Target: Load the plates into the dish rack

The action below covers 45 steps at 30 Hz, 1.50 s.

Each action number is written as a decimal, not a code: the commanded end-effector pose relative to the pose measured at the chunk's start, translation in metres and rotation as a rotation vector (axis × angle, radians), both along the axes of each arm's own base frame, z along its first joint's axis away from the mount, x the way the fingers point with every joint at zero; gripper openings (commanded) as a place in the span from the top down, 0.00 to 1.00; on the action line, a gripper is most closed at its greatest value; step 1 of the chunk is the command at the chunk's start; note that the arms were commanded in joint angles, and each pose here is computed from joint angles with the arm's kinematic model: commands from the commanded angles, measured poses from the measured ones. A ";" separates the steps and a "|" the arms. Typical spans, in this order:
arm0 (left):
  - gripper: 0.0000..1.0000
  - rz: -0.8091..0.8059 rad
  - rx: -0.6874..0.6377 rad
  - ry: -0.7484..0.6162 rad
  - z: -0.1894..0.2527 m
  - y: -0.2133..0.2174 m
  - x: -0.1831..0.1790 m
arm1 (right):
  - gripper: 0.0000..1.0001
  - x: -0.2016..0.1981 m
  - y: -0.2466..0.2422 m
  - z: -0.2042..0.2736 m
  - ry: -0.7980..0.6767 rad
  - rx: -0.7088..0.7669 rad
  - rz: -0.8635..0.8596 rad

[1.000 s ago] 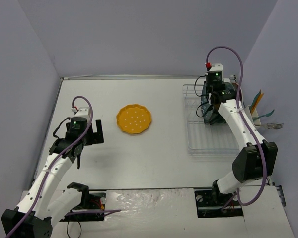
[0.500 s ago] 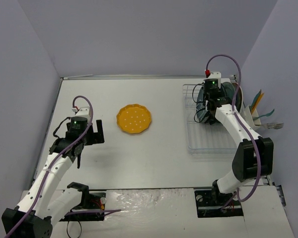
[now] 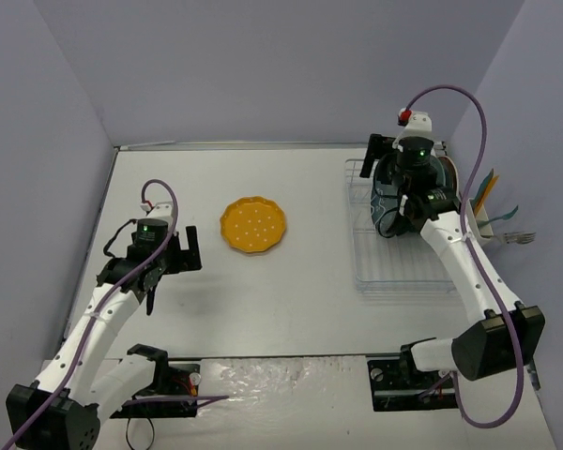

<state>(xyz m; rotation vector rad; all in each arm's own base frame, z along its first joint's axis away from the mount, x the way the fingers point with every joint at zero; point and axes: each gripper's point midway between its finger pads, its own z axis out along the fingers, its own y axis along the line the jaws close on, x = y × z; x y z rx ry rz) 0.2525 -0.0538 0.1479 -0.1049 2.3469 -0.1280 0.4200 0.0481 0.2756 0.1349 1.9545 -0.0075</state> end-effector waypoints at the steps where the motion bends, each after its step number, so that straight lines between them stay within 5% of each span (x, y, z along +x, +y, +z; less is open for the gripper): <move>1: 0.03 0.009 -0.061 -0.090 0.029 -0.010 0.026 | 0.17 -0.013 0.117 0.044 -0.108 0.280 0.306; 8: 0.03 -0.002 -0.086 -0.093 0.034 -0.015 0.030 | 0.16 -0.018 0.229 -0.025 0.031 0.483 0.421; 23: 0.03 -0.010 -0.054 -0.051 0.020 -0.009 0.018 | 0.25 0.027 0.274 -0.200 0.294 0.382 0.368; 37: 0.03 -0.017 -0.041 -0.041 0.015 -0.008 0.017 | 0.57 0.032 0.254 -0.249 0.364 0.273 0.367; 41: 0.03 -0.019 -0.041 -0.040 0.014 -0.009 0.018 | 0.74 0.026 0.250 -0.253 0.381 0.244 0.367; 45: 0.03 -0.021 -0.040 -0.048 0.016 -0.009 0.019 | 0.78 0.022 0.254 -0.253 0.397 0.226 0.405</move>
